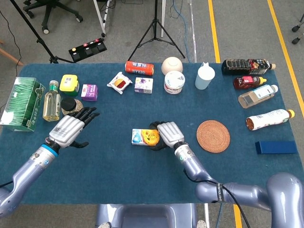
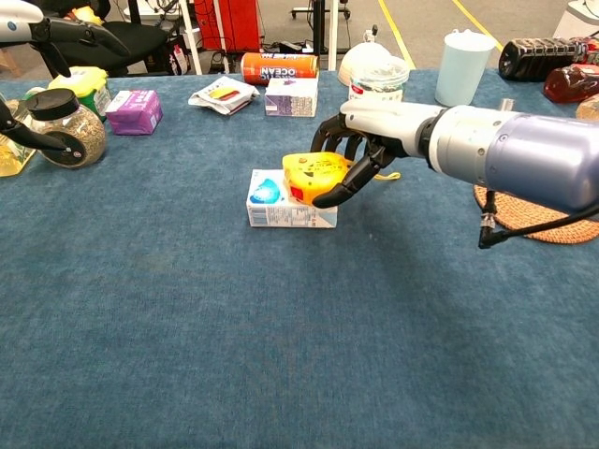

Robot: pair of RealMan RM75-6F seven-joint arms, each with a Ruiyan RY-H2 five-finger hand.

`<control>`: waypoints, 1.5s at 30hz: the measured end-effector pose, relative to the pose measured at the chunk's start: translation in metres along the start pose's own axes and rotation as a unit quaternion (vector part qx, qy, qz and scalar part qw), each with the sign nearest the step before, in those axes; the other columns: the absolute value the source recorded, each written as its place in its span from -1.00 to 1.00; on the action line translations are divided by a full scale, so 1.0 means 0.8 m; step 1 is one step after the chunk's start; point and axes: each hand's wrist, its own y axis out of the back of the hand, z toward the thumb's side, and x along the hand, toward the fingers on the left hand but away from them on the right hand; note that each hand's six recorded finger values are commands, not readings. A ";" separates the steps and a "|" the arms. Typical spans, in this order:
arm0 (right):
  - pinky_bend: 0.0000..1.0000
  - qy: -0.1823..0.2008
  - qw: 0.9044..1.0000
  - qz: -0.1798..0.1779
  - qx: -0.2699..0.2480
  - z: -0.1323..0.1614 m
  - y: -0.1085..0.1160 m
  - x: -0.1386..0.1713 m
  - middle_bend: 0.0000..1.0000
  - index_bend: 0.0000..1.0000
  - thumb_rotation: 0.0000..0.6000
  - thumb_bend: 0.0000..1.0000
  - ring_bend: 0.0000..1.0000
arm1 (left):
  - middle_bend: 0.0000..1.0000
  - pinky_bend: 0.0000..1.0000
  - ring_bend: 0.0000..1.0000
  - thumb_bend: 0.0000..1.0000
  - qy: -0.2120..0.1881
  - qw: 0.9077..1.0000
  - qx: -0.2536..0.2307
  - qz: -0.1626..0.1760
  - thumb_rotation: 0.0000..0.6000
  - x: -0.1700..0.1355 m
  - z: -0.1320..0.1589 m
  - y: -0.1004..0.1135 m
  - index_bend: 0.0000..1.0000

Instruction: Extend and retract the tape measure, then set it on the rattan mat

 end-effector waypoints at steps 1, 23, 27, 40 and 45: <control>-0.29 0.000 1.000 0.000 0.001 0.000 0.000 0.000 -0.40 -0.44 0.35 -0.59 -0.31 | -0.91 -0.60 -1.00 -0.66 0.001 1.000 0.000 0.000 1.00 0.000 -0.001 0.000 -0.87; 0.20 -0.011 1.000 -0.020 -0.012 -0.002 -0.007 -0.007 -0.13 -0.11 0.35 -0.49 0.06 | -0.91 -0.60 -1.00 -0.65 0.008 1.000 -0.006 -0.008 1.00 -0.005 -0.010 -0.009 -0.87; 0.29 -0.010 1.000 -0.021 -0.020 -0.003 -0.007 -0.007 -0.06 -0.03 0.35 -0.47 0.13 | -0.91 -0.60 -1.00 -0.65 0.008 1.000 -0.006 -0.009 1.00 -0.005 -0.010 -0.010 -0.87; 0.34 0.015 0.998 -0.027 -0.063 -0.006 0.006 0.008 -0.01 0.02 0.35 -0.45 0.21 | -0.90 -0.54 -0.97 -0.65 -0.004 1.000 -0.006 -0.011 1.00 -0.001 0.002 -0.008 -0.75; 0.34 0.034 0.996 -0.031 -0.077 -0.003 0.014 0.019 -0.01 0.02 0.35 -0.45 0.21 | -0.82 -0.43 -0.87 -0.65 -0.015 1.000 -0.014 -0.011 1.00 0.005 0.013 -0.006 -0.64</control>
